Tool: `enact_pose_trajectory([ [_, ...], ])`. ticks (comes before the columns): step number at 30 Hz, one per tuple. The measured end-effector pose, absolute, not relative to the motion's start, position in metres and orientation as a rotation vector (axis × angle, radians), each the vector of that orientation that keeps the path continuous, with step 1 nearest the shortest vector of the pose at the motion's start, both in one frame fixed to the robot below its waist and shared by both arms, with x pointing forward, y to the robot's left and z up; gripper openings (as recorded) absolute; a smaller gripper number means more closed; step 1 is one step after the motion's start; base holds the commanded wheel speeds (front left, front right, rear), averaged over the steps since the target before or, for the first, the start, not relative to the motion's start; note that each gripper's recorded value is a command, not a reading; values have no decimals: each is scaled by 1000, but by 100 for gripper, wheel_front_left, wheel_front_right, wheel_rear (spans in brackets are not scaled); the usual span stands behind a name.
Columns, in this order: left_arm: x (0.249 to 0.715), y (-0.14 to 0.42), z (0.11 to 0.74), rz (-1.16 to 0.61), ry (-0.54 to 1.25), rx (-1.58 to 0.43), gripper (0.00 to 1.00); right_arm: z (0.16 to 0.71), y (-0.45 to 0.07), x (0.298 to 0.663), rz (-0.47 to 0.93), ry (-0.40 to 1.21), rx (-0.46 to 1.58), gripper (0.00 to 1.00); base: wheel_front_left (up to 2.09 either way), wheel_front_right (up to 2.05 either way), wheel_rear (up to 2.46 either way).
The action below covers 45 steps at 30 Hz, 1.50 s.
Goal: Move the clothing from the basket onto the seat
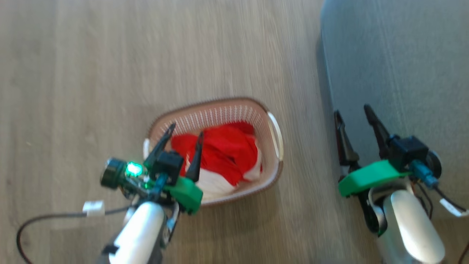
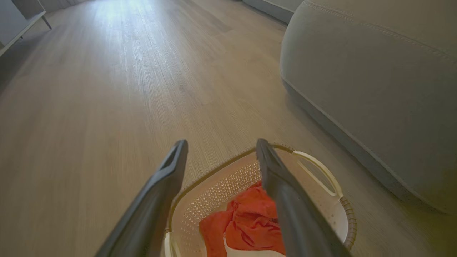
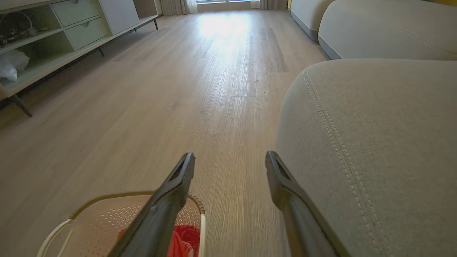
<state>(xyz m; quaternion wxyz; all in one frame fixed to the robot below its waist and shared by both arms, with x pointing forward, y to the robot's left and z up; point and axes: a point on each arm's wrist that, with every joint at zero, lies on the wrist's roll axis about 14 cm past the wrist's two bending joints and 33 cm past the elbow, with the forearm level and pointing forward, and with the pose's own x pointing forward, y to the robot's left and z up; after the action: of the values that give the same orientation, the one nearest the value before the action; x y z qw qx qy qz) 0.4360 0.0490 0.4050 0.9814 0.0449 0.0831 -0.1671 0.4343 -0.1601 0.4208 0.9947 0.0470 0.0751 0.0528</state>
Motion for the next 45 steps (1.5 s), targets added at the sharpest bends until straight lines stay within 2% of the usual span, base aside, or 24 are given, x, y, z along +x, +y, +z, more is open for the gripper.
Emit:
enact_pose_trajectory([
  [6, 461, 24, 338, -491, 287, 167, 100, 387, -176, 450, 63, 214, 92, 100, 0, 0, 0],
  [13, 437, 0, 235, -795, 476, 368, 100, 345, -200, 443, -1, 319, 75, 100, 0, 0, 0],
  [20, 441, -19, 177, -898, 575, 392, 100, 324, -219, 437, -56, 372, 80, 100, 0, 0, 0],
  [30, 449, -24, 115, -923, 696, 432, 100, 299, -235, 424, -106, 447, 76, 100, 0, 0, 0],
  [42, 446, -14, 92, -917, 810, 494, 100, 293, -235, 423, -105, 460, 72, 100, 0, 0, 0],
  [43, 446, -14, 92, -918, 808, 495, 95, 293, -234, 423, -102, 460, 73, 100, 0, 0, 0],
  [45, 447, -14, 93, -908, 817, 477, 0, 294, -233, 423, -99, 458, 74, 100, 0, 0, 0],
])
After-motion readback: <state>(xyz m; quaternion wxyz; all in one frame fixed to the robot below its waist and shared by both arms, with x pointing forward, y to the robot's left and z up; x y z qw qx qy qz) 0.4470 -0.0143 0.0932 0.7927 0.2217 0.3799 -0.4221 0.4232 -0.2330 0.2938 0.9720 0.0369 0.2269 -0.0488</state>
